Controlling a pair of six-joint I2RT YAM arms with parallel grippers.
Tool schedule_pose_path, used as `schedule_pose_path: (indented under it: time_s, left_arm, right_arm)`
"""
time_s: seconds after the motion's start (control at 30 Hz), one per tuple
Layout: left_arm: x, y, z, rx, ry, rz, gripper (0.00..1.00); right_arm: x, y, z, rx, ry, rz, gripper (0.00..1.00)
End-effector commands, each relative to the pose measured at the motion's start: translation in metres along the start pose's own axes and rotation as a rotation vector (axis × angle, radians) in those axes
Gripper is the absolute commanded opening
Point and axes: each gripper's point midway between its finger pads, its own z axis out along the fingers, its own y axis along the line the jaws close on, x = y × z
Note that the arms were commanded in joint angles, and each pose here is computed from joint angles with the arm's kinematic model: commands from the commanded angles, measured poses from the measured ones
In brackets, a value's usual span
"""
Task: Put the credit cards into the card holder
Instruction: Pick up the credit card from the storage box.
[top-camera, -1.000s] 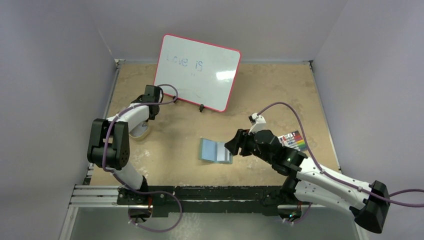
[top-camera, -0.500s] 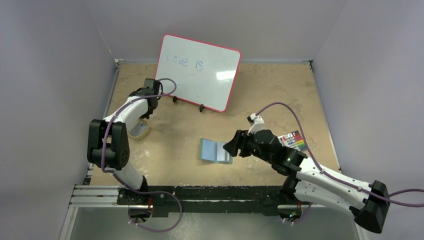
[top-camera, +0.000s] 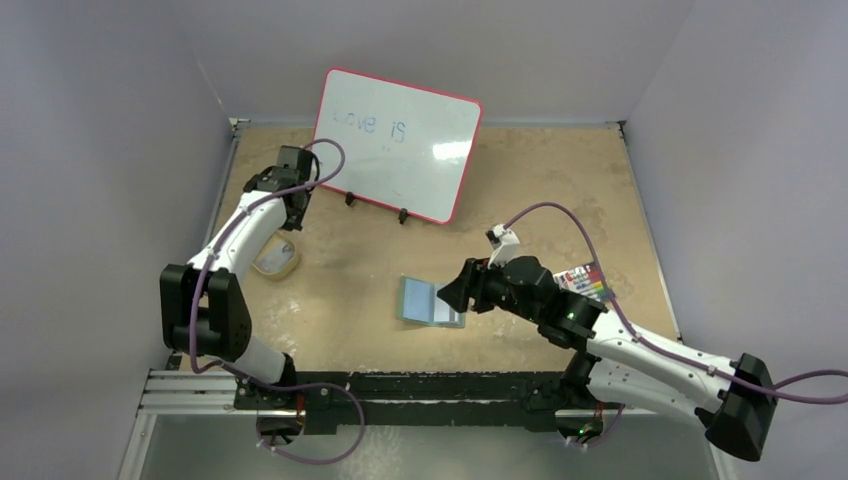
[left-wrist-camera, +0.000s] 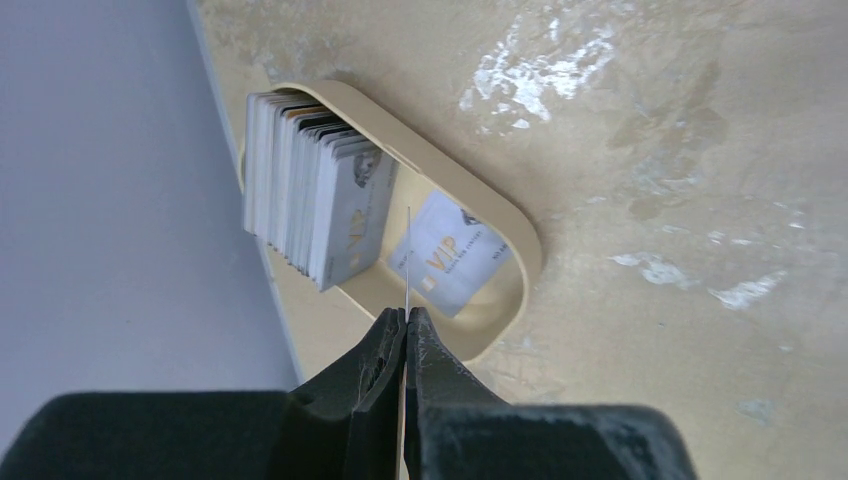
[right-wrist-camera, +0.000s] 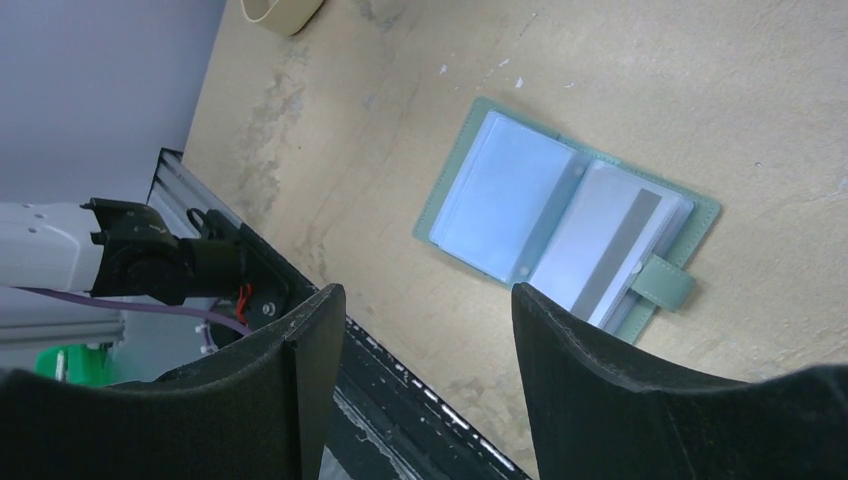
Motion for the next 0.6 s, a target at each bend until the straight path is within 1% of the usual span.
schedule_pose_path:
  time_s: [0.0, 0.17, 0.3, 0.4, 0.47, 0.57]
  left_arm:
    - [-0.025, -0.006, -0.034, 0.112, -0.134, -0.117, 0.00]
    - [-0.049, -0.030, -0.066, 0.305, -0.276, -0.231, 0.00]
    - [-0.060, -0.068, -0.093, 0.560, -0.355, -0.285, 0.00]
    - [-0.067, -0.097, -0.118, 0.772, -0.399, -0.324, 0.00]
    - [-0.073, -0.112, -0.137, 0.909, -0.436, -0.362, 0.00]
    - [-0.082, -0.133, -0.176, 1.163, -0.522, -0.430, 0.00]
  right_arm:
    - [-0.026, 0.034, -0.002, -0.109, -0.060, 0.014, 0.64]
    - [-0.031, 0.044, 0.001, -0.147, -0.072, 0.035, 0.64]
    - [-0.038, 0.058, 0.007, -0.195, -0.083, 0.042, 0.64]
    - [-0.053, 0.062, 0.009, -0.197, -0.143, 0.049, 0.64]
    - [-0.063, 0.060, 0.013, -0.172, -0.181, 0.022, 0.63]
    - [-0.082, 0.048, 0.015, -0.096, -0.220, -0.035, 0.62]
